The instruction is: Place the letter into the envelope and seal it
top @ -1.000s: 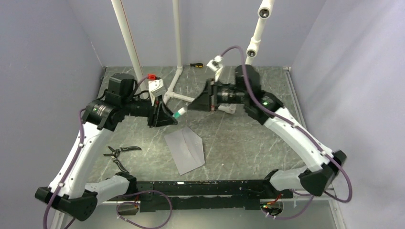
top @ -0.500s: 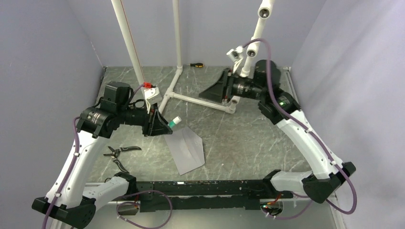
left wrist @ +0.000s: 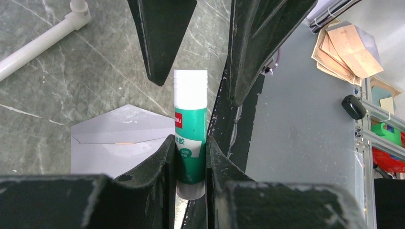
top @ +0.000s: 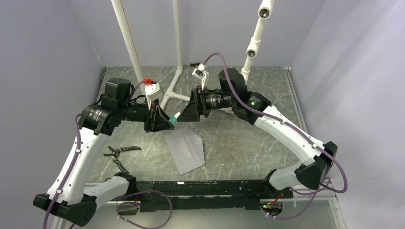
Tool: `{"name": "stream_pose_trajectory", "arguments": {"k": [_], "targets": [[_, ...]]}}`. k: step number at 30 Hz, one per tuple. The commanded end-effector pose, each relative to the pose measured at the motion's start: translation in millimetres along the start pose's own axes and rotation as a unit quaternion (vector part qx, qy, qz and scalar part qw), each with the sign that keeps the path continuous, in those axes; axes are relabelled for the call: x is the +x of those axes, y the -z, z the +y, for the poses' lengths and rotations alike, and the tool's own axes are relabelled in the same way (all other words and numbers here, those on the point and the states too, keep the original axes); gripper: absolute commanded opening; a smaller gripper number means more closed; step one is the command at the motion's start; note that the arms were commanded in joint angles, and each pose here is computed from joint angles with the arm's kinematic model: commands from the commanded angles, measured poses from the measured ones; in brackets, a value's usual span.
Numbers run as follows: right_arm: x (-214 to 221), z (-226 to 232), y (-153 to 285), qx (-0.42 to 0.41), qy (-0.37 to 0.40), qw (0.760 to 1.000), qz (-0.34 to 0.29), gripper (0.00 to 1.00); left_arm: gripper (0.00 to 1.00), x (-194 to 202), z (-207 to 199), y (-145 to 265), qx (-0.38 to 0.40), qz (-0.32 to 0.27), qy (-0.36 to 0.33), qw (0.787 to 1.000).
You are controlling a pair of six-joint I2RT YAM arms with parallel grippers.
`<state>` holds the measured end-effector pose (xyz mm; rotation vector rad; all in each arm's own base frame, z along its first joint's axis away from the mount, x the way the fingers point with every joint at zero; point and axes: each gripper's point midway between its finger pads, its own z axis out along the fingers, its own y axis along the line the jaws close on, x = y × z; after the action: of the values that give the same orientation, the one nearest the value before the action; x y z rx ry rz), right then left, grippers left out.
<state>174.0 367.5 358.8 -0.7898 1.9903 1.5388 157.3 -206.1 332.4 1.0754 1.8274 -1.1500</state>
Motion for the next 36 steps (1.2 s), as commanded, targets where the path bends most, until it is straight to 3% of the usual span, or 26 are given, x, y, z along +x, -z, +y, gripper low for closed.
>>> {"name": "stream_pose_trajectory", "arguments": {"k": [1, 9, 14, 18, 26, 32, 36], "targets": [[-19.9, 22.2, -1.4, -0.036, 0.033, 0.998, -0.028, 0.63, 0.02, -18.6, -8.7, 2.7, 0.019, -0.024, -0.030, 0.999], [-24.5, 17.2, -12.8, -0.041, 0.017, 0.999, -0.028, 0.42, 0.02, -16.4, -7.3, 2.0, 0.019, -0.020, -0.029, 0.999], [-21.4, 18.0, -14.5, -0.051, 0.010, 0.998, -0.021, 0.00, 0.02, -13.9, -4.4, 1.9, 0.011, -0.018, -0.028, 0.999], [-29.1, 9.2, -3.2, -0.028, 0.002, 0.998, -0.049, 0.00, 0.02, -2.1, -2.4, 3.1, -0.004, -0.005, -0.015, 1.000], [-84.7, 12.3, 65.2, -0.021, -0.002, 0.985, -0.173, 0.00, 0.02, 30.6, -9.6, 5.6, -0.013, 0.011, 0.021, 1.000], [-87.1, 8.3, 67.2, -0.015, -0.003, 0.984, -0.177, 0.00, 0.02, 33.6, -10.2, 6.1, -0.013, 0.015, 0.022, 1.000], [-74.5, -13.7, 56.9, 0.033, 0.004, 0.989, -0.147, 0.00, 0.02, 28.7, -5.7, 5.4, -0.019, 0.014, 0.016, 1.000]]}}
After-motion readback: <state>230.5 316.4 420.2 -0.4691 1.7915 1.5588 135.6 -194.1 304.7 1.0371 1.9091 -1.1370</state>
